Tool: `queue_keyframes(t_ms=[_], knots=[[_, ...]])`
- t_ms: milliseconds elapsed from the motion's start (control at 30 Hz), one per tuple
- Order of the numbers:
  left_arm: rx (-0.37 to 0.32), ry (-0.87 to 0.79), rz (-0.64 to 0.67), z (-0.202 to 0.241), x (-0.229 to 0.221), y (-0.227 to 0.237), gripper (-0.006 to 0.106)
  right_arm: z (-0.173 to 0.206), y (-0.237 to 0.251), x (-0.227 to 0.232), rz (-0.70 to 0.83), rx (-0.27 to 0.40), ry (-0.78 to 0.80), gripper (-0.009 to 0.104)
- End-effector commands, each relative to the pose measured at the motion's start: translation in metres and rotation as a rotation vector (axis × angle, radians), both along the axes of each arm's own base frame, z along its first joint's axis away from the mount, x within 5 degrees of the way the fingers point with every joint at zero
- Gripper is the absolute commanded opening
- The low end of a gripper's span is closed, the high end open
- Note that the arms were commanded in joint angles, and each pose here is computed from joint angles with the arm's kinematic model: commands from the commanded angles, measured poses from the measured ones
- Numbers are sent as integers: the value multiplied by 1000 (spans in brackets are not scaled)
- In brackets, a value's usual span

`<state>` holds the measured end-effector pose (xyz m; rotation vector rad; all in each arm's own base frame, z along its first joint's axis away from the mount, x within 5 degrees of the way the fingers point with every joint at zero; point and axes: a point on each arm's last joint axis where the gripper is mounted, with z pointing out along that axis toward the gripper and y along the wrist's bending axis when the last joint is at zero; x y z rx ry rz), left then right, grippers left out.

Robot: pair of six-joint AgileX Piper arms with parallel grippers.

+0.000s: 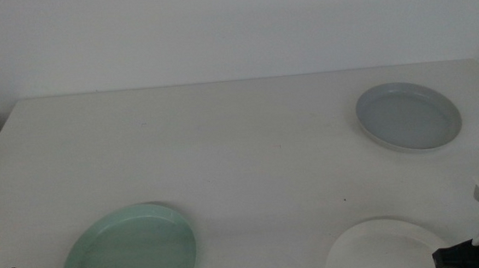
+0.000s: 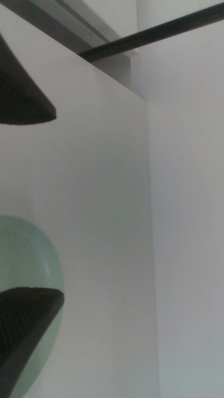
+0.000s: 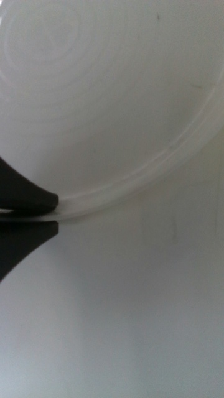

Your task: Stack the three bowls on top of each other.

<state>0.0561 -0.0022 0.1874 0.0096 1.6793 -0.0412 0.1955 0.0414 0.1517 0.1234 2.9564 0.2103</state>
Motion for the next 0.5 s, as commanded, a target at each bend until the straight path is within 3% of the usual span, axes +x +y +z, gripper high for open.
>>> queue_keyframes(t_ms=[0,267,467], knots=[[-23,-90,-2,9,-1,0,87,17,4,5,-5,24,-46,-1],[-23,-90,-2,9,-1,0,87,71,34,29,15,109,-166,-1],[-23,-90,-2,9,-1,0,87,83,68,62,89,139,-195,-1]])
